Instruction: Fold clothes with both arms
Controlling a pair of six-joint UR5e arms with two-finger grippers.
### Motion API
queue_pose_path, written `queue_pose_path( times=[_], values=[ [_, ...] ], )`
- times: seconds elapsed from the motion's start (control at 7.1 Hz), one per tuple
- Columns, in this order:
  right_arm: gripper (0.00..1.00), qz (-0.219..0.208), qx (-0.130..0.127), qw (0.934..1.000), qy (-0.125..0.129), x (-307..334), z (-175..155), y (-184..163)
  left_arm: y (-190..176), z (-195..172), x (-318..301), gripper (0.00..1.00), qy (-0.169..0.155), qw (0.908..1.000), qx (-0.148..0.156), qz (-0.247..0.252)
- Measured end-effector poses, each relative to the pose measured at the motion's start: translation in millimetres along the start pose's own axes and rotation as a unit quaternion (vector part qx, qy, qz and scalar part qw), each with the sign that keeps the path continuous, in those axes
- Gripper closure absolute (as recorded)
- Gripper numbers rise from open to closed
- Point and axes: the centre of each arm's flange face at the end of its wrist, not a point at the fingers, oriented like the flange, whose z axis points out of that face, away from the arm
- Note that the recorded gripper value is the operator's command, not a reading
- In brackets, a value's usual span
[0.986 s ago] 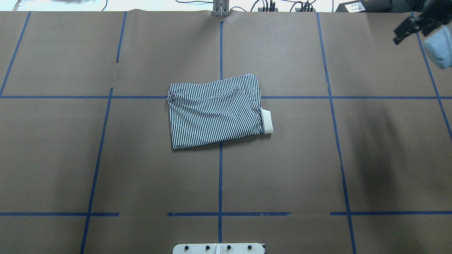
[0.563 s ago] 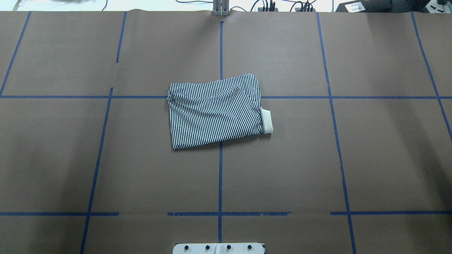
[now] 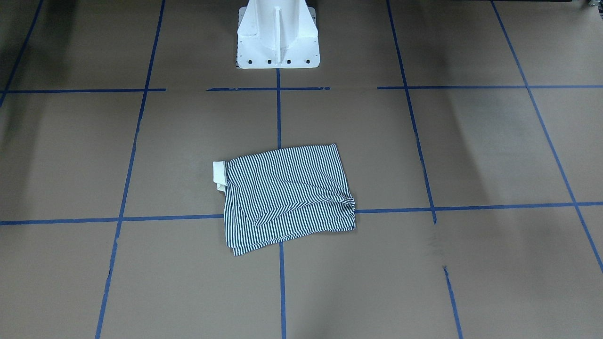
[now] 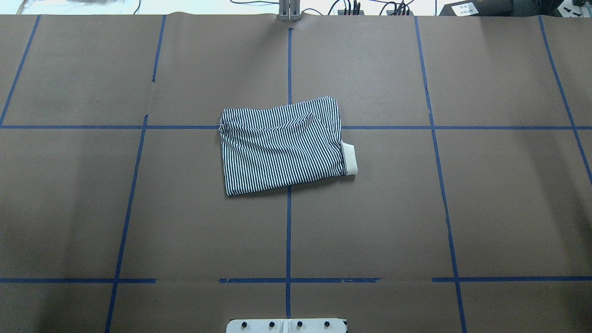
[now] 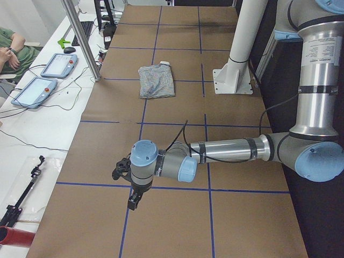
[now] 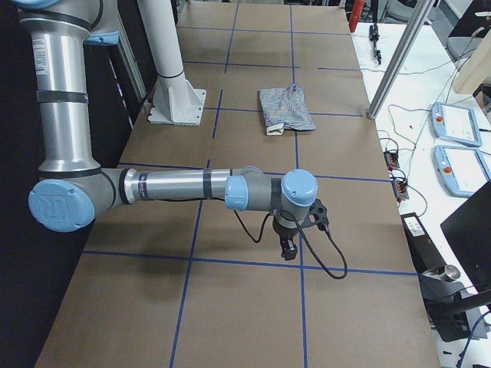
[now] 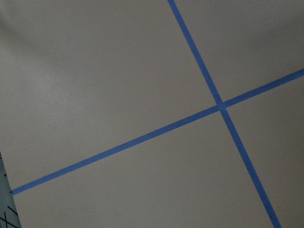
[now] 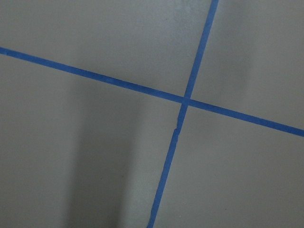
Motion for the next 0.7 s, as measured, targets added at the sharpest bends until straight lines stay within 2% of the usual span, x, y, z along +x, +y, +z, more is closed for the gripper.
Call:
queue_pose_path(
  times=[0.42, 0.7],
  values=[
    [0.0, 0.026, 0.0, 0.9996, -0.015, 8, 4, 17, -21, -37, 42, 0.0, 0.009, 0.9981, -0.029, -0.054],
    [0.0, 0.041, -0.002, 0.999, -0.02, 13, 7, 26, -23, -46, 58, 0.0, 0.028, 0.997, -0.036, -0.063]
  ],
)
